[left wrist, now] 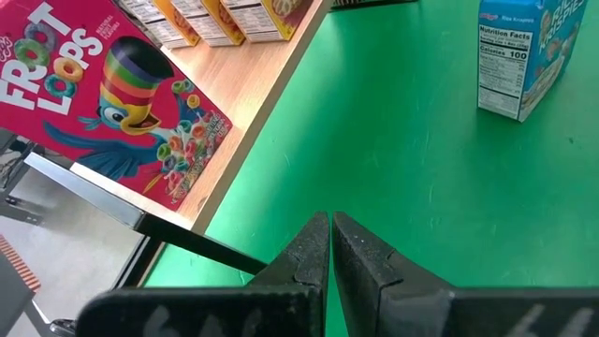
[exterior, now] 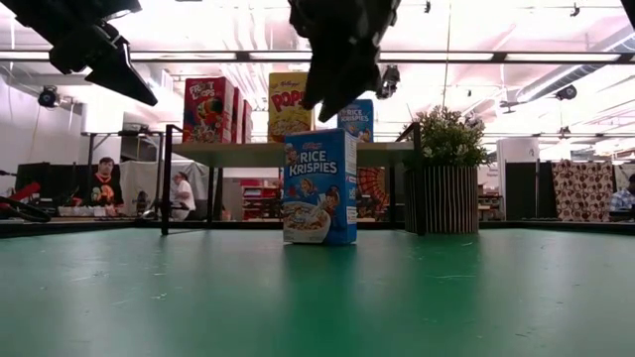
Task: Stack cereal on shelf
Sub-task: Put the top blue cereal box on the shelf aligned with the other blue cereal box
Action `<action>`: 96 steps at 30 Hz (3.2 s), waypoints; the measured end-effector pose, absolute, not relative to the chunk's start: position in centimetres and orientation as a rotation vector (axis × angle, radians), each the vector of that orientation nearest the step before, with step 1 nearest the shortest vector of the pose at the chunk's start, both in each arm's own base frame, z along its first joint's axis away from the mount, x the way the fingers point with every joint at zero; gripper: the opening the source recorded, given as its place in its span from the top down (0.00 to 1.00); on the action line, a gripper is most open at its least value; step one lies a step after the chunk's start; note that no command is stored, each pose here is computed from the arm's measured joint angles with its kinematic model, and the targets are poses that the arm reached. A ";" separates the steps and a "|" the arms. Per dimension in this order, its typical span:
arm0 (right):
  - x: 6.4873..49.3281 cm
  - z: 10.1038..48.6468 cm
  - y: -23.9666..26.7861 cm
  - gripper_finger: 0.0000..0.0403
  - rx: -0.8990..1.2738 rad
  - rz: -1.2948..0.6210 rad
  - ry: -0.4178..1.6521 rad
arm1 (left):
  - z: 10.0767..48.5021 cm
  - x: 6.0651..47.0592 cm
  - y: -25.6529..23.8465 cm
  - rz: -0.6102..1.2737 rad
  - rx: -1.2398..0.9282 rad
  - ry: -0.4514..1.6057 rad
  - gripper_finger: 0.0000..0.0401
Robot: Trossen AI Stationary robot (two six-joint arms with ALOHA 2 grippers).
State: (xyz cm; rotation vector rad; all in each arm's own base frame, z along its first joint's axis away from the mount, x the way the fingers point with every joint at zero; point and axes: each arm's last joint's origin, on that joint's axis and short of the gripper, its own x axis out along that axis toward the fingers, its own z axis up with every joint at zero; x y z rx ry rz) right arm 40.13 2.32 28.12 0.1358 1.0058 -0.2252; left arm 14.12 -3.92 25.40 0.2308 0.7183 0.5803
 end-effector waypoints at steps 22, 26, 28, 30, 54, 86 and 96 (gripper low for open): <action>41.5 24.6 3.0 0.40 0.077 -0.296 1.081 | 25.3 14.1 -3.9 0.580 0.232 0.720 1.00; 41.5 24.6 3.0 0.46 0.075 -0.295 1.081 | 25.3 14.1 -3.9 0.580 0.232 0.720 1.00; 41.5 24.6 3.0 0.48 0.073 -0.292 1.082 | 25.3 14.1 -3.9 0.580 0.232 0.720 1.00; 41.5 24.6 3.0 0.51 0.074 -0.291 1.082 | 25.3 14.1 -3.9 0.580 0.232 0.719 1.00; 38.3 32.9 2.8 0.57 -0.067 -0.170 1.253 | 25.4 14.1 -3.9 0.580 0.228 0.716 1.00; 33.0 41.8 -15.0 0.57 -0.179 -0.058 1.054 | 25.5 14.3 -4.0 0.573 0.227 0.702 1.00; 32.3 41.2 -17.9 0.58 -0.205 -0.069 1.039 | 25.5 14.4 -4.0 0.572 0.221 0.696 1.00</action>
